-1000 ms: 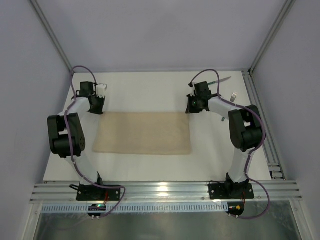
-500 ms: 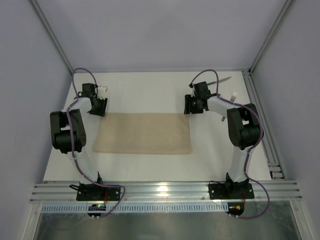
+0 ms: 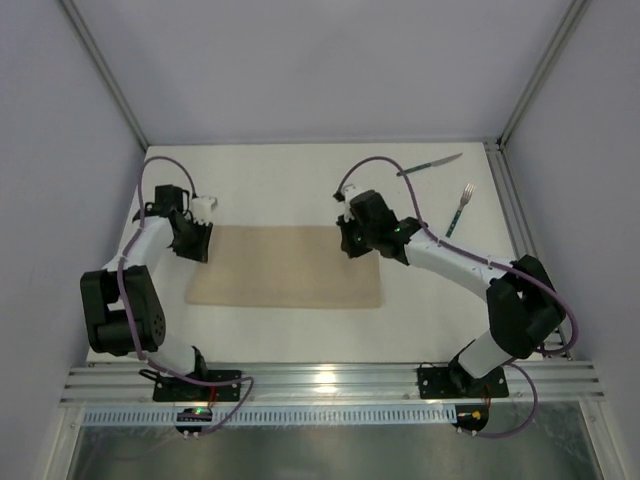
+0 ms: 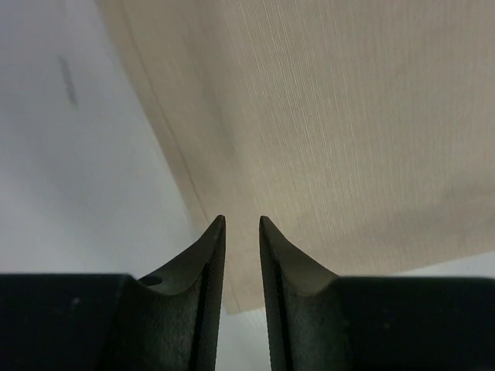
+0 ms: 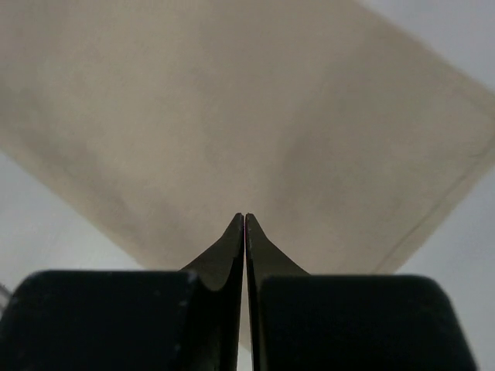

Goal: Fold the napkin into a case and place the utensils inside
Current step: Smooth out the rectangle-folded napkin at the center of the board.

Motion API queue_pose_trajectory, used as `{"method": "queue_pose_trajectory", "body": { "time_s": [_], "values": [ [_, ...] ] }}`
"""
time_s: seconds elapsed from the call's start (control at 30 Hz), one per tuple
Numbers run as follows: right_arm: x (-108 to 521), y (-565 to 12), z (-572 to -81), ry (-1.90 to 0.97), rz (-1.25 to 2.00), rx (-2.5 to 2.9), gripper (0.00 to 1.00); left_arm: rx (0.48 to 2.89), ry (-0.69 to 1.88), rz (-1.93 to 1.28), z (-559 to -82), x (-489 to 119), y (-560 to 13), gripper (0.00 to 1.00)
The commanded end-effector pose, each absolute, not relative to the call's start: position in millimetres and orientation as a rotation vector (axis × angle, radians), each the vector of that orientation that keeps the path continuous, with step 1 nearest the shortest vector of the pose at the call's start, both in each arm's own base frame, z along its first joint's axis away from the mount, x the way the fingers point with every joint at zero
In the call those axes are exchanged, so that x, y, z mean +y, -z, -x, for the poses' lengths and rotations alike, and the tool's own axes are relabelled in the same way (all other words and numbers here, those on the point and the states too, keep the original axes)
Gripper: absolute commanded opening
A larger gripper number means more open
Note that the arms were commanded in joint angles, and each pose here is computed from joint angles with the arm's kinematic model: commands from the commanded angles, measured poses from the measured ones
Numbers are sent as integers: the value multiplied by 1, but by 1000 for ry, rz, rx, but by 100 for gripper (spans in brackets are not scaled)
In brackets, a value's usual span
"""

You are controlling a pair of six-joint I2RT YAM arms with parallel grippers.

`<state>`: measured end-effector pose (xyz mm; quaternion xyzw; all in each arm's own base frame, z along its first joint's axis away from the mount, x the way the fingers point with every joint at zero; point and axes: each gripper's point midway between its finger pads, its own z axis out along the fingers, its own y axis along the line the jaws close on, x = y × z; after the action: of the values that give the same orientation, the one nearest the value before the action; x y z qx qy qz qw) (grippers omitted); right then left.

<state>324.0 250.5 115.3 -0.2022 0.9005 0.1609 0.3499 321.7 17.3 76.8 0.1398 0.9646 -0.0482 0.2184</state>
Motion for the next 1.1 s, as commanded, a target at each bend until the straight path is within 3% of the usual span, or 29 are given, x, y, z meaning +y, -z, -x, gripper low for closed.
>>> {"method": "queue_pose_trajectory", "body": {
  "time_s": [0.0,0.17,0.57,0.7,0.93,1.07],
  "values": [
    [286,-87,-267,-616,651,2416,4,2917,243,-480,-242,11,-42,25],
    [284,-47,-225,-707,662,2535,4,2954,127,-505,-228,25,-22,27],
    [186,6,-179,-353,293,2841,4,3023,16,-541,-221,41,14,25],
    [152,0,-175,-308,99,2837,4,2994,12,-542,-226,41,9,25],
    [145,-44,-201,-231,146,2721,4,2920,152,-547,-235,22,-4,26],
    [200,-111,-238,-359,290,2500,4,2908,133,-541,-238,24,-9,27]
  ]
}}
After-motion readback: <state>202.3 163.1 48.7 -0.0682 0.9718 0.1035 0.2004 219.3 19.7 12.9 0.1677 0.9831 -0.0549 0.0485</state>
